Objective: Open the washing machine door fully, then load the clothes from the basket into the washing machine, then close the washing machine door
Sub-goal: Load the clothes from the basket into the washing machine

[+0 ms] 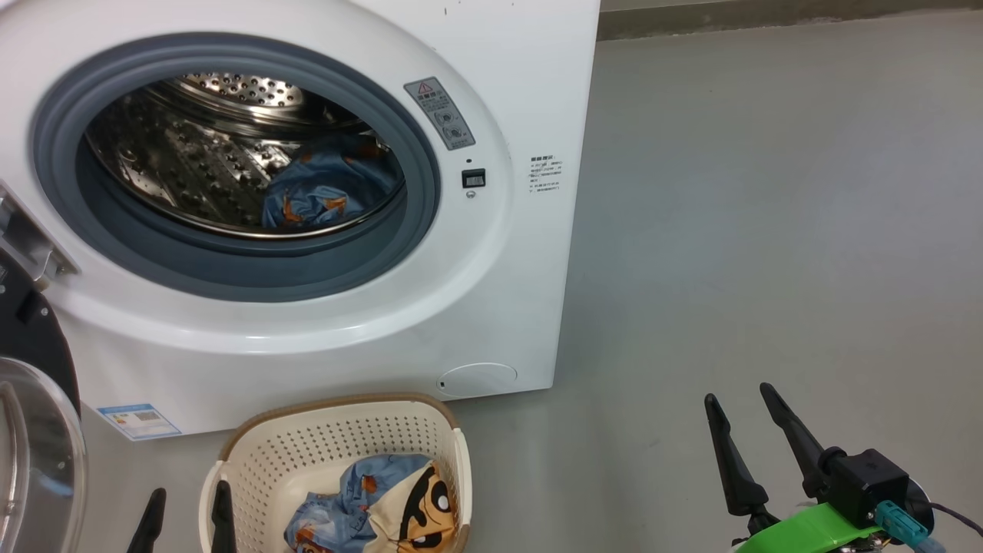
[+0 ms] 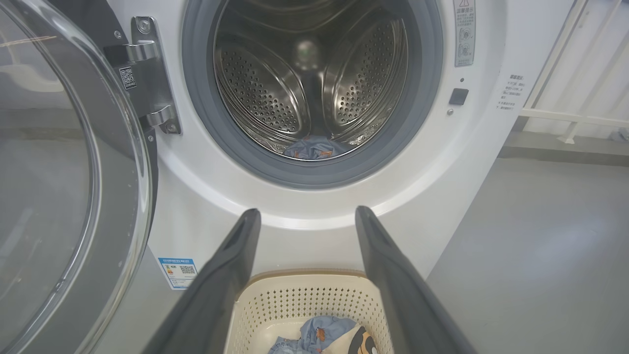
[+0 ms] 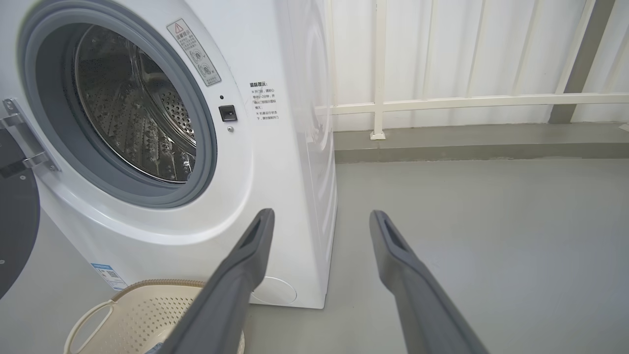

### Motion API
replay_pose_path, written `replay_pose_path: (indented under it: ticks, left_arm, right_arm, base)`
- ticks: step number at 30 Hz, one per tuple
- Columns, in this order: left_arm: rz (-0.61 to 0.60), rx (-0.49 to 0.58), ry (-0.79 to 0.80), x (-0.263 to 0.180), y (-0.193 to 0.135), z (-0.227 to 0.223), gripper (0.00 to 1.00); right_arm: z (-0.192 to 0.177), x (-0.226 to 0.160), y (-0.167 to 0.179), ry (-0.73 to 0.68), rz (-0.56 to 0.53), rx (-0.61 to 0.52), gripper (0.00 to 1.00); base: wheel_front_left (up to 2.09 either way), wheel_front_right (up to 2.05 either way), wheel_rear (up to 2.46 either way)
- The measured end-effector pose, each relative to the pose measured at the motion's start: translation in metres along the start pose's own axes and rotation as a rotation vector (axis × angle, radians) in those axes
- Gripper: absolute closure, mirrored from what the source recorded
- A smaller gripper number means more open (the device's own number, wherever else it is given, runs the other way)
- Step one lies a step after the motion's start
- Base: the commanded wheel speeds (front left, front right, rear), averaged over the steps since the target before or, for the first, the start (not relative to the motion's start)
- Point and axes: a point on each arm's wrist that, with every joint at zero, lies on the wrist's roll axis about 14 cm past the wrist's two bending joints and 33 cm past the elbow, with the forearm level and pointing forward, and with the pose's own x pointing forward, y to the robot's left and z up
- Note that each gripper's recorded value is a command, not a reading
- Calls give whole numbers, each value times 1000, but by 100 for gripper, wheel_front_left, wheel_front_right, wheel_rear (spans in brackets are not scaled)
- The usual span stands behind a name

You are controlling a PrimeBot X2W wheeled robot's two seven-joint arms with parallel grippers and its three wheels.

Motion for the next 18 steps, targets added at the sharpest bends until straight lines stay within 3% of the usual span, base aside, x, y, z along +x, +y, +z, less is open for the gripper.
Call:
replay_pose_path:
  ticks: [18]
  left_arm:
    - [-37,-35,80,11,-11,-26,0]
  right_arm:
    - [-22,7,4,60,10,19,0]
  base:
    - [0,0,0]
